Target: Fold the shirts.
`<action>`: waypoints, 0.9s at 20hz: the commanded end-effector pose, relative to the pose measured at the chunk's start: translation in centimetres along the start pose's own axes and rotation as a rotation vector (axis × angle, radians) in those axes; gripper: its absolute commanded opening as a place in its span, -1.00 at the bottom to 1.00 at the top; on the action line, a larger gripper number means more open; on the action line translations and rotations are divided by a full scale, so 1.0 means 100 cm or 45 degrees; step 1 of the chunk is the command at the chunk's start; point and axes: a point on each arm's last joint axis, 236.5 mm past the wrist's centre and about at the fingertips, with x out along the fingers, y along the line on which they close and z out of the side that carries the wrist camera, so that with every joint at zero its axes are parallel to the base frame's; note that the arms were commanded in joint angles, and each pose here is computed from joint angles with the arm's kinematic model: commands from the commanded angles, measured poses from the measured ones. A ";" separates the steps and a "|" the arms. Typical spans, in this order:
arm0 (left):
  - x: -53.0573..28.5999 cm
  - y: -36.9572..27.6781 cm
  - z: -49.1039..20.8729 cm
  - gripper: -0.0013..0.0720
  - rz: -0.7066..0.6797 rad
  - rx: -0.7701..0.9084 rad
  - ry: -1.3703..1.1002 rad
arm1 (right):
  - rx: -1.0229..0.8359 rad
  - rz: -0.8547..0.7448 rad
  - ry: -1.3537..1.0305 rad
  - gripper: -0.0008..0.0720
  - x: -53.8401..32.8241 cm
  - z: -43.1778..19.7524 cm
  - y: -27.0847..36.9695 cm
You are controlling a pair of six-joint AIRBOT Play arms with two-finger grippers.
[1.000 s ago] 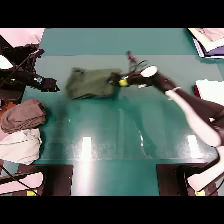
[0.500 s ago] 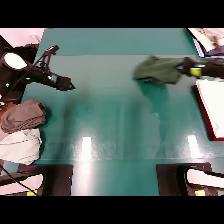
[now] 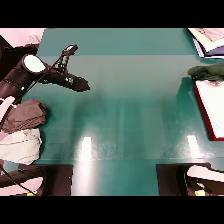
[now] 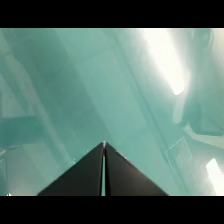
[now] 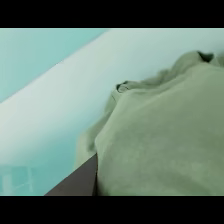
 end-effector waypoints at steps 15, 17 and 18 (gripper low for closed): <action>0.003 -0.003 0.000 -0.89 0.002 0.024 0.001 | 0.184 -0.630 0.452 -0.90 -0.137 -0.090 -0.115; 0.002 -0.003 0.000 -0.89 0.002 0.025 0.001 | 0.246 -0.702 0.484 0.17 -0.152 -0.113 -0.133; 0.002 -0.003 0.000 -0.89 0.002 0.025 0.001 | 0.284 -0.717 0.490 0.63 -0.157 -0.122 -0.140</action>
